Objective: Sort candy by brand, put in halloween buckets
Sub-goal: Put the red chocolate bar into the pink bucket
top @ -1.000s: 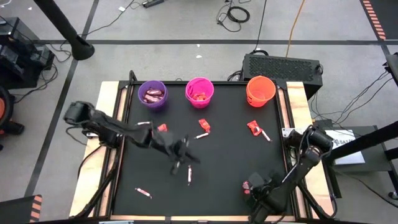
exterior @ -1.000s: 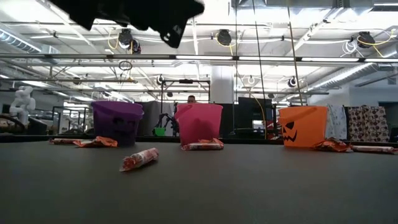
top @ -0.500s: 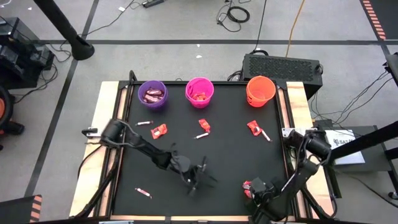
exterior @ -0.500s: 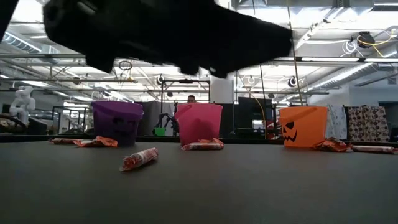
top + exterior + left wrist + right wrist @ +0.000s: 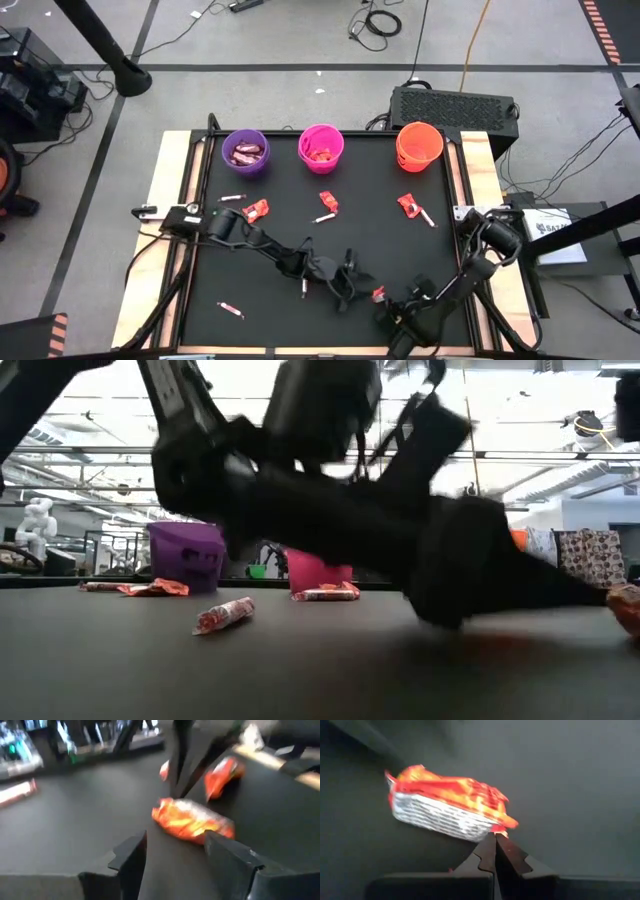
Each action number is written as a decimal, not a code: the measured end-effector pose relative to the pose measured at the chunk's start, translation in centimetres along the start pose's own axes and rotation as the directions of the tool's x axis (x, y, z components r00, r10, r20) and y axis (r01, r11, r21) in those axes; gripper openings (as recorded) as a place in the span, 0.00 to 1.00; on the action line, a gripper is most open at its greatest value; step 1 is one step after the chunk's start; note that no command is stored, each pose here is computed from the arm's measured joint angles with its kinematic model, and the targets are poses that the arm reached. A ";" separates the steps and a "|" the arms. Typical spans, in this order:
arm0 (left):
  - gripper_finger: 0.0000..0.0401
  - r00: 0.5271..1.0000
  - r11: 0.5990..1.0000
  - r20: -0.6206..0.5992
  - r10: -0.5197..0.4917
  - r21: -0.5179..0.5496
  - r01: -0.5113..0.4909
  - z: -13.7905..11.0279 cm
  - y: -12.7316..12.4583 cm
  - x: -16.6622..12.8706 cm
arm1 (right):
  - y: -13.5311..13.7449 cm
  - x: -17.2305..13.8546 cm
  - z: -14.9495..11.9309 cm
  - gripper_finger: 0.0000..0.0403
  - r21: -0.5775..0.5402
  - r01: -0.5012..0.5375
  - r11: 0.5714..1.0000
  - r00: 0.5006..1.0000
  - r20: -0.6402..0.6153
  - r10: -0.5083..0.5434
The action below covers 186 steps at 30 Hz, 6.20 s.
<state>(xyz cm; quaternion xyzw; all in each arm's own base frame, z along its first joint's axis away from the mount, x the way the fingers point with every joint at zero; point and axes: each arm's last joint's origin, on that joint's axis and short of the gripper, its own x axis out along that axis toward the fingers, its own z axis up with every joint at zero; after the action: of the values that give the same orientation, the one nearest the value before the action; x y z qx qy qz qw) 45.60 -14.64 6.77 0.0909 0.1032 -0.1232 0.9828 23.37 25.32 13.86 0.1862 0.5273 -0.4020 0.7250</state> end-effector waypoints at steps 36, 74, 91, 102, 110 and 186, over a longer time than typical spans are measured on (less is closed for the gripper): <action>0.51 0.977 0.924 -0.023 -0.210 0.323 0.206 3.4 -2.4 0.3 | 0.5 0.3 0.6 0.00 -0.054 -0.029 0.998 0.998 -0.048 0.026; 0.27 0.913 0.896 -0.267 -0.309 0.240 0.373 4.9 -0.3 3.3 | 0.5 -0.2 -0.7 0.00 -0.072 -0.056 0.996 0.997 -0.048 0.053; 0.17 0.895 0.948 -0.398 0.201 0.309 -0.076 21.8 11.4 -10.8 | 1.0 -0.3 -0.7 0.00 -0.079 -0.122 0.989 0.990 0.062 0.127; 0.17 0.750 0.805 -0.514 0.416 -0.176 -0.566 20.2 30.1 -24.0 | 1.1 -0.4 0.5 0.00 -0.241 -0.079 0.967 0.911 0.378 0.168; 0.17 0.760 0.749 -0.551 0.345 -0.327 -0.577 14.2 35.7 -25.1 | 1.0 -0.3 0.9 0.00 -0.310 -0.020 0.951 0.906 0.395 0.148; 0.50 0.391 0.770 -0.900 0.193 0.386 0.508 5.5 19.5 -8.3 | 1.7 0.8 -0.2 0.00 -0.347 -0.016 0.938 0.907 0.389 0.159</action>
<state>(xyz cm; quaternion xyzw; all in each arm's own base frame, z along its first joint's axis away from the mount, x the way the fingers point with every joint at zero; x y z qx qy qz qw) 43.81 4.63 16.91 0.4439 0.5816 -0.1794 0.6576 24.67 26.21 12.76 -0.0053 0.4146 -0.3027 0.8582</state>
